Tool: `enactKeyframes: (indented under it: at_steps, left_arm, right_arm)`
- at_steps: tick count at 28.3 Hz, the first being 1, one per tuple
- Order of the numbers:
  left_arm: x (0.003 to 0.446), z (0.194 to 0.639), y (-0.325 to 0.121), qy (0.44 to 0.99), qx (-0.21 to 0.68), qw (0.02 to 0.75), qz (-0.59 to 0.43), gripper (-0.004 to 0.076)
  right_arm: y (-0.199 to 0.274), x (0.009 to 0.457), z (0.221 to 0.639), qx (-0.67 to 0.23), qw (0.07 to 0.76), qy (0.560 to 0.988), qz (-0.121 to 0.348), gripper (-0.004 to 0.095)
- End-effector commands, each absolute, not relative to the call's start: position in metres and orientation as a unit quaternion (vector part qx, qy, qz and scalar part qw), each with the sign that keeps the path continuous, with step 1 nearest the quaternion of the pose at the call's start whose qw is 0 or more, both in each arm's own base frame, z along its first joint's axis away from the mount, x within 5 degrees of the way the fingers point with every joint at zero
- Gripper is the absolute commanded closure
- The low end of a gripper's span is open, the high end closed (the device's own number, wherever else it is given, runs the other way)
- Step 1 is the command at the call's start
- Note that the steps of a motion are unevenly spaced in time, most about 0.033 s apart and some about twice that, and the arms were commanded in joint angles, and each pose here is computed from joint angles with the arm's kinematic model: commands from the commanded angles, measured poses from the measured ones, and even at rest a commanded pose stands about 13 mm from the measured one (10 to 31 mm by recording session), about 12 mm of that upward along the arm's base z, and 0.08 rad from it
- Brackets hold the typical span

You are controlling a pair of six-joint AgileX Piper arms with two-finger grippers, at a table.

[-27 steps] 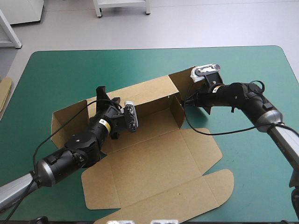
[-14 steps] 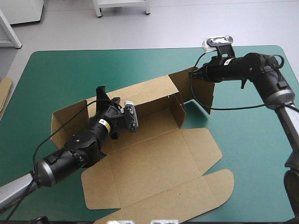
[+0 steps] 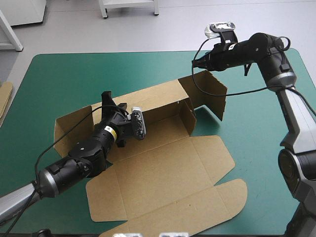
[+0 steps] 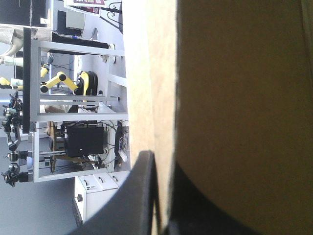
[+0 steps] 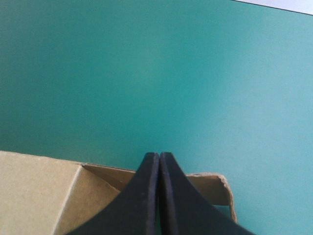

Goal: Fold the box

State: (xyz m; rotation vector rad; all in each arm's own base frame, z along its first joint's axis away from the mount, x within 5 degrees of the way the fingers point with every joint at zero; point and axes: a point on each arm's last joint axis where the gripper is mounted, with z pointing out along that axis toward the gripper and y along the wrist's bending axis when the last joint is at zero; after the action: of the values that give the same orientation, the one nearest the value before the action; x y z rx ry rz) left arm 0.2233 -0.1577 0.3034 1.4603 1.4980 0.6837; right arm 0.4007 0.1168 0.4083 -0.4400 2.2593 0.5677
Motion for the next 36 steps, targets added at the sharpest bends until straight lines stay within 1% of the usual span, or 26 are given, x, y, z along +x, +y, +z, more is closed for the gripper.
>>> enactKeyframes:
  at_steps: [1,4,9,14,18,29,36]
  left_arm:
    - [0.222,0.305,-0.149,0.651,0.553,0.437,0.281,0.0732]
    - [0.222,0.305,-0.149,0.651,0.553,0.437,0.281,0.0732]
    - [0.222,0.305,-0.149,0.651,0.553,0.437,0.281,0.0732]
    - [0.222,0.305,-0.149,0.651,0.553,0.437,0.281,0.0732]
    - [0.222,0.305,-0.149,0.651,0.553,0.437,0.281,0.0732]
    - [0.222,0.305,-0.149,0.651,0.553,0.437,0.281,0.0732]
    - [0.222,0.305,-0.149,0.651,0.554,0.439,0.279,0.0732]
  right_arm:
    - [0.115,0.396,0.447,-0.168,0.431,0.854,0.240,0.0912]
    - [0.114,0.406,0.447,-0.164,0.426,0.852,0.258,0.0912]
    - [0.098,0.428,0.438,-0.135,0.408,0.843,0.323,0.0912]
    - [0.075,0.449,0.416,-0.111,0.378,0.845,0.363,0.0912]
    - [0.062,0.459,0.403,-0.104,0.360,0.827,0.419,0.0912]
    - [0.058,0.473,0.373,-0.101,0.322,0.836,0.433,0.0912]
    - [0.062,0.474,0.372,-0.103,0.319,0.833,0.439,0.0912]
